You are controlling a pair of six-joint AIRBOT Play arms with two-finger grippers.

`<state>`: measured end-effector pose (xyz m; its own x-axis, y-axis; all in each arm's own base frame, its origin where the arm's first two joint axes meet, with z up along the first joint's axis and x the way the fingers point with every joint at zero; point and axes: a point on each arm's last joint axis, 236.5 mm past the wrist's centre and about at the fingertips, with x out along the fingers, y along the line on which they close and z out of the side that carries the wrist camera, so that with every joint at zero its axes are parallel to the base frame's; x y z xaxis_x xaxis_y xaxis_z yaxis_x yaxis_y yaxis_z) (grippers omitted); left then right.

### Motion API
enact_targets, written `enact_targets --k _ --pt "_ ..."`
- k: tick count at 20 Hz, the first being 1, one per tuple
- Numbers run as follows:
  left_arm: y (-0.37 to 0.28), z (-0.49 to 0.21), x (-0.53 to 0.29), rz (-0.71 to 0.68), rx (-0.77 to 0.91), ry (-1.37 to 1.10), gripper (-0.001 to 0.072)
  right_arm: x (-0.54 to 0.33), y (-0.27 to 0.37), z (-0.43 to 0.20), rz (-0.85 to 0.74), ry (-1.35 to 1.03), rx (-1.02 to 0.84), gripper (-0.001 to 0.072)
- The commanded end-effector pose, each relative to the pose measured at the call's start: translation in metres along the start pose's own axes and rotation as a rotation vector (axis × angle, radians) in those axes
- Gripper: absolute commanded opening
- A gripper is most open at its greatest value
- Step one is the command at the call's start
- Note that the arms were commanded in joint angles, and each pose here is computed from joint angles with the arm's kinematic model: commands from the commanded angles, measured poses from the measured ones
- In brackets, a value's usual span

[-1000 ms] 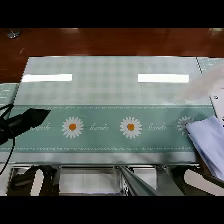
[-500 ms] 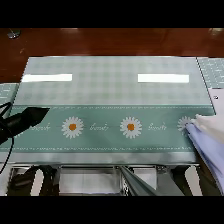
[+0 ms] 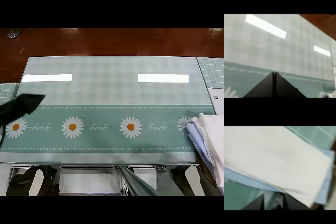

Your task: Fold the shirts.

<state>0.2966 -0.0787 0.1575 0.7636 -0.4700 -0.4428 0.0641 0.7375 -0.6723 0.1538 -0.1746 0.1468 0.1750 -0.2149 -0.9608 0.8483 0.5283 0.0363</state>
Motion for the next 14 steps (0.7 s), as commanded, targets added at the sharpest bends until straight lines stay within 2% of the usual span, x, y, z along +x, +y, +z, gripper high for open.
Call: enact_targets --k 1,3,4,5,8,11,14 --pt "-0.067 0.061 0.015 -0.159 0.094 0.021 0.0035 -0.069 0.174 0.052 0.602 -0.149 -0.203 0.0017" --pt "-0.12 0.075 0.033 -0.244 0.265 0.069 0.0034 -0.092 0.256 0.029 0.733 -0.223 -0.45 0.0021" --pt "-0.131 0.068 0.045 -0.22 0.365 0.124 0.0033 -0.09 0.288 0.006 0.722 -0.246 -0.579 0.0022" --pt "-0.121 0.055 0.059 -0.126 0.427 0.197 0.0033 -0.078 0.311 -0.024 0.673 -0.249 -0.7 0.0022" --pt "-0.028 0.01 0.085 0.328 0.483 0.393 0.0036 0.013 0.329 -0.083 0.407 -0.178 -0.927 0.0022" --pt "0.027 -0.037 0.099 0.444 0.498 0.534 0.0037 0.101 0.311 -0.115 0.225 -0.007 -0.974 0.0021" --pt "0.051 -0.065 0.095 0.487 0.477 0.634 0.0037 0.122 0.307 -0.128 0.188 0.072 -0.966 0.0022"
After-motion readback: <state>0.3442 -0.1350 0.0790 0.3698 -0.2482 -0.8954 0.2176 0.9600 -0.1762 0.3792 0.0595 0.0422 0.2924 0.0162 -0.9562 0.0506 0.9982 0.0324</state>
